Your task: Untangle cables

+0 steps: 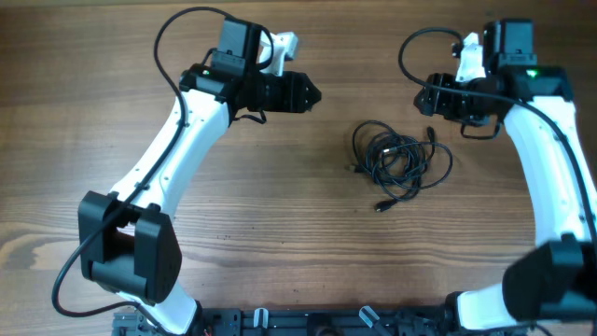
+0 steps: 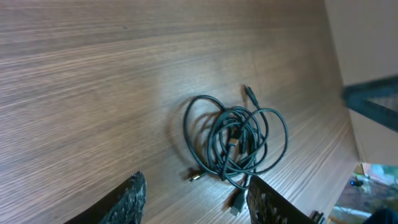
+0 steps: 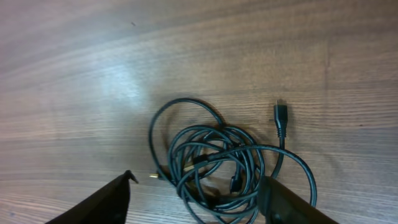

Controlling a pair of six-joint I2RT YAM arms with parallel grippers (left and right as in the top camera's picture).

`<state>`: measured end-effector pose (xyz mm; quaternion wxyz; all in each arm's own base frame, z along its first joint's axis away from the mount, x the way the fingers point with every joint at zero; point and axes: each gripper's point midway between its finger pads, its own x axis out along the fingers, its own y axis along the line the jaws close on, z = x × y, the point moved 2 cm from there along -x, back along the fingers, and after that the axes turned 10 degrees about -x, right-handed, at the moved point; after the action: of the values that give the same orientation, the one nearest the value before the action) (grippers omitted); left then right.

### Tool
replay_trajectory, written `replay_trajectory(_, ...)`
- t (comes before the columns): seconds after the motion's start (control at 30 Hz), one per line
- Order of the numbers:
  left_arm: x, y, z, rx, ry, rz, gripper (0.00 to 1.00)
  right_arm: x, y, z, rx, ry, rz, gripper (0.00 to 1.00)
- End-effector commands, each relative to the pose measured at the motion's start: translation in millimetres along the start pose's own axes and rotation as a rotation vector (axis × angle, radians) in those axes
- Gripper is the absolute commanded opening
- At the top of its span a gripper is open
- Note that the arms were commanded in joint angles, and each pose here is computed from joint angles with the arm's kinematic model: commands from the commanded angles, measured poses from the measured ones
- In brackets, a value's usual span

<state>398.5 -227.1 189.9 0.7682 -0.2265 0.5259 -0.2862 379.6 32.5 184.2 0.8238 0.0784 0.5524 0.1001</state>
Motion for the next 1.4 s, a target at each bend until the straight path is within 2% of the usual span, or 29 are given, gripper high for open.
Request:
replay_trajectory(0.0, -2, -21, -4, 0.046, 0.0, -0.027, 0.54, 30, -11, -2, -0.007, 0.075, -0.016, 0.61)
replay_trajectory(0.13, 9, -34, -16, 0.047, 0.027, -0.027, 0.49, 54, -27, 0, -0.02, 0.098, -0.039, 0.5)
replay_trajectory(0.17, 12, -33, -17, -0.01, 0.023, -0.001, 0.46, 62, -31, 1, -0.027, 0.1, -0.04, 0.49)
replay_trajectory(0.23, 19, -30, -19, -0.107, 0.021, 0.033, 0.46, 74, -38, 1, -0.038, 0.114, -0.041, 0.45)
replay_trajectory(0.33, 32, -26, -25, -0.207, 0.03, 0.073, 0.52, 102, -51, -11, -0.091, 0.182, -0.015, 0.43)
replay_trajectory(0.57, 34, -25, -25, -0.219, 0.029, 0.075, 0.57, 137, -53, -40, -0.185, 0.315, 0.065, 0.43)
replay_trajectory(0.87, 34, -25, -25, -0.219, 0.029, 0.075, 0.6, 139, -52, -57, -0.176, 0.384, 0.085, 0.4)
replay_trajectory(1.37, 34, -24, -27, -0.224, 0.038, 0.082, 0.63, 137, -47, -63, -0.16, 0.41, 0.116, 0.31)
